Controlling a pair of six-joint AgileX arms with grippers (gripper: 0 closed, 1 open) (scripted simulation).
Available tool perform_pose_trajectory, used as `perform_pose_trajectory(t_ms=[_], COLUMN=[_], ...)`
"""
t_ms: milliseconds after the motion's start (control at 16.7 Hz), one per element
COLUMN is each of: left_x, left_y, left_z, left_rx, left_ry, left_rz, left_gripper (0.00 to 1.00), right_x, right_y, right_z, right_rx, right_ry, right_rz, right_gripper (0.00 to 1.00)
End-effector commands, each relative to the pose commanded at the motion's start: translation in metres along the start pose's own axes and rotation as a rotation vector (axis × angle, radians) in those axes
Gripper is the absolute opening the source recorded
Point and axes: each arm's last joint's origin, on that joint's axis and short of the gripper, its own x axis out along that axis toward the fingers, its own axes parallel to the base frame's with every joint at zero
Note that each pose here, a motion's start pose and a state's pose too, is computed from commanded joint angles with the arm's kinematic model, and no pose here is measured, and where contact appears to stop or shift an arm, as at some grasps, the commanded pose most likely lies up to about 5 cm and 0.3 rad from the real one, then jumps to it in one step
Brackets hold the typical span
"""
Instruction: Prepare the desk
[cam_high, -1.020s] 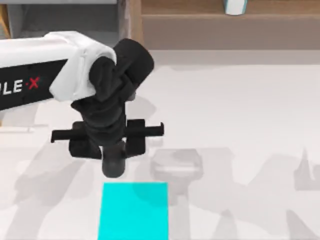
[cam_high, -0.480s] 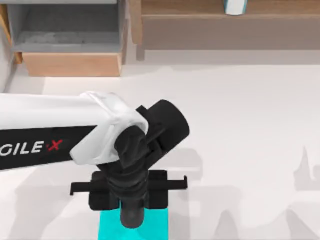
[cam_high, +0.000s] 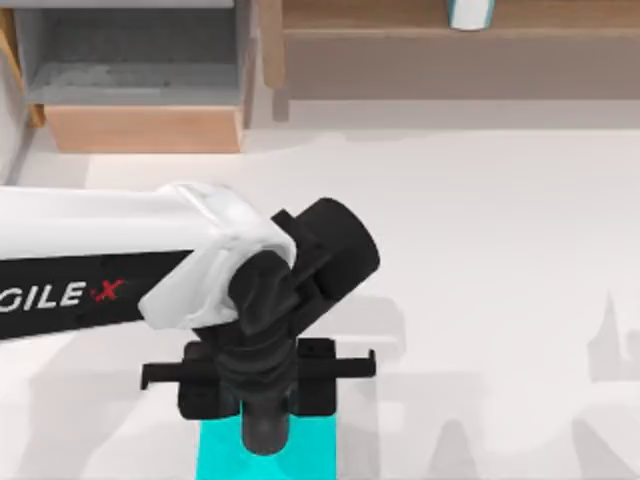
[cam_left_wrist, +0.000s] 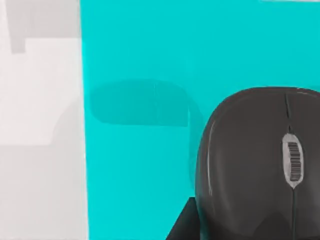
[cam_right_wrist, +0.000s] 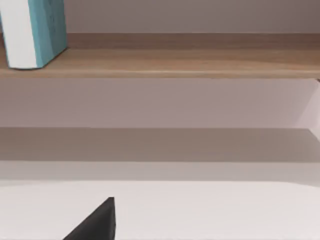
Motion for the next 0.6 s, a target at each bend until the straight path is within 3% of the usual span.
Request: perform_pose_trajectory(t_ms=[600], left_x=[-0.018], left_y=[-0.005], left_z=[0.006], left_rx=[-0.008], left_ry=[-0.063], left_rz=[-0.063], left_gripper=[0.00], right_x=[0.000], right_y=[0.000], right_z=[0.000], right_rx=[0.000], right_ry=[0.000], right_rz=[0.000], right_gripper=[1.00])
